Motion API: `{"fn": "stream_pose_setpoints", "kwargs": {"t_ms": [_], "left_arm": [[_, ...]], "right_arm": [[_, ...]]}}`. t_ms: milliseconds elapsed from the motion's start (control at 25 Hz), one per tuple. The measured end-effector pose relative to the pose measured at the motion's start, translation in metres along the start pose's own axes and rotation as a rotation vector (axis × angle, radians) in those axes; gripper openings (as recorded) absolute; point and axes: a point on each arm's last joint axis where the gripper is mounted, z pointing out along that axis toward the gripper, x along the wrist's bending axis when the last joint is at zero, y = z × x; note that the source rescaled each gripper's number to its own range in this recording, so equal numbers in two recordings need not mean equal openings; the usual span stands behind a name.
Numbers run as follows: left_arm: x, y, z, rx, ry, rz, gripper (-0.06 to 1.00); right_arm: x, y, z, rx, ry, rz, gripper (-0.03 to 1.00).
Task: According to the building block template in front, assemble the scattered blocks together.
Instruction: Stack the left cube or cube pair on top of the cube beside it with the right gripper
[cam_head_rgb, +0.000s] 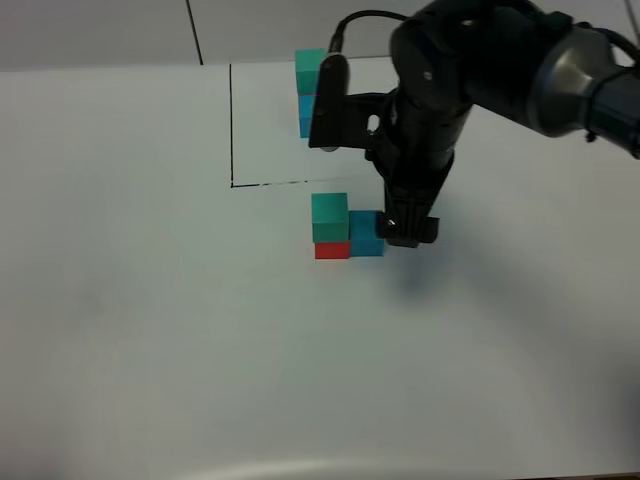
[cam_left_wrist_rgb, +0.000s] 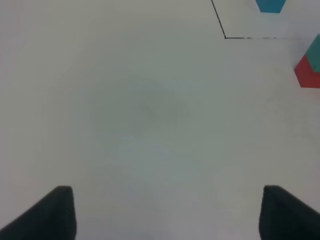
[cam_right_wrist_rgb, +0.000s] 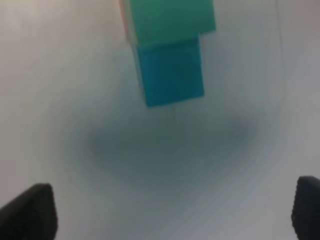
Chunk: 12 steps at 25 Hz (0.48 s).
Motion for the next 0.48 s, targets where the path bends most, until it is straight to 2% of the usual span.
{"fn": "stream_pose_setpoints", "kwargs": {"t_ms": [280,480], "left_arm": [[0.0,0.0,0.0,0.0,0.0,0.0,0.7],[0.0,0.0,0.0,0.0,0.0,0.0,0.7]], "right_arm": [[-0.009,0.03,0.026,0.026,0.073,-0.034,0.9],[-0.006,0.042,0.041,-0.007,0.12,-0.039,0.9]]}}
